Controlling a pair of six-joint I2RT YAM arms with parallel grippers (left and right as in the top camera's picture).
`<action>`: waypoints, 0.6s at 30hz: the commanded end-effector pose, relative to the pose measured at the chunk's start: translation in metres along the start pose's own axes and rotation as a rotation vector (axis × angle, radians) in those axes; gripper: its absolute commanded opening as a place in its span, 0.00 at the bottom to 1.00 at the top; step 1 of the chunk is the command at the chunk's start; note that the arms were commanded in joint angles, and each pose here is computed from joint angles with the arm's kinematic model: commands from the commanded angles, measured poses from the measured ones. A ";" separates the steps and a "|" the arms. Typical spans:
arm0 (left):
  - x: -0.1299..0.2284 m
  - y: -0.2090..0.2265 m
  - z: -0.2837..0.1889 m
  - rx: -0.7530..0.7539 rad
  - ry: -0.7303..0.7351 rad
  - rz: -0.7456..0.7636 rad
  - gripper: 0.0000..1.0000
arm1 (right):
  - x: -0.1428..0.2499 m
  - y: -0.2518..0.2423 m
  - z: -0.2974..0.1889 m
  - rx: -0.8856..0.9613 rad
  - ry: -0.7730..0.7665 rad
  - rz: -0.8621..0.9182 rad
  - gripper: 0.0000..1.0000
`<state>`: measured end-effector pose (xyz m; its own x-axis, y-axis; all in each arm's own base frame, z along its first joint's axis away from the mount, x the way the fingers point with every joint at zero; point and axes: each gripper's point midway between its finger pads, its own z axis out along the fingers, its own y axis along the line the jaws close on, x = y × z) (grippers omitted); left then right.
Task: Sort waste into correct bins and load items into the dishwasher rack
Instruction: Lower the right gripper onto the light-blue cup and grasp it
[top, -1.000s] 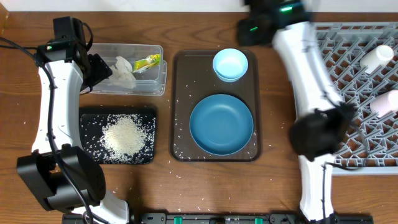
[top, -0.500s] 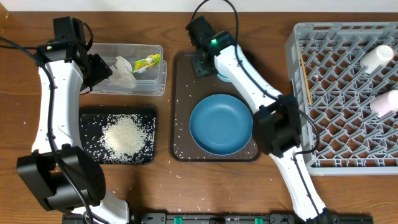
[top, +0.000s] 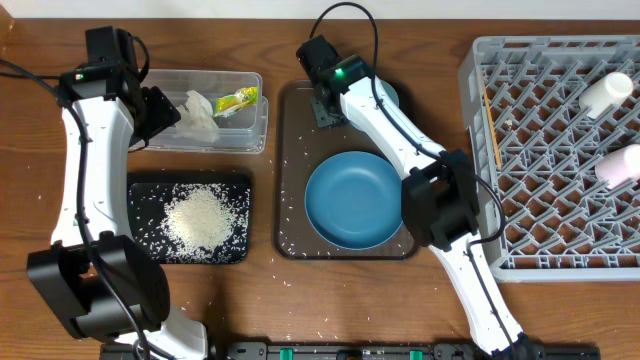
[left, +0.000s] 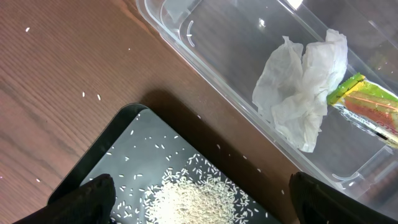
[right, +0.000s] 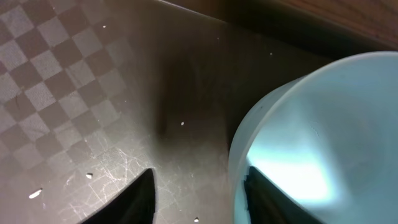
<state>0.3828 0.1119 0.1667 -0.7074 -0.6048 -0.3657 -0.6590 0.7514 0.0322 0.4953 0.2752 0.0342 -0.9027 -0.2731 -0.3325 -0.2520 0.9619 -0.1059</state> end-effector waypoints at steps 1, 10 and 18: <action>0.000 0.003 -0.007 0.004 -0.011 -0.014 0.92 | -0.001 -0.005 0.002 0.020 -0.002 0.014 0.45; 0.000 0.003 -0.007 0.003 -0.011 -0.014 0.92 | 0.000 -0.012 0.000 0.011 0.013 0.031 0.01; 0.000 0.003 -0.007 0.003 -0.011 -0.014 0.92 | -0.035 -0.045 -0.091 -0.021 -0.130 0.099 0.01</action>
<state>0.3828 0.1119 0.1667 -0.7072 -0.6051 -0.3657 -0.6593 0.7512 0.0321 0.4935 0.2625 0.0482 -0.9135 -0.2492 -0.3217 -0.2291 0.9683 -0.0996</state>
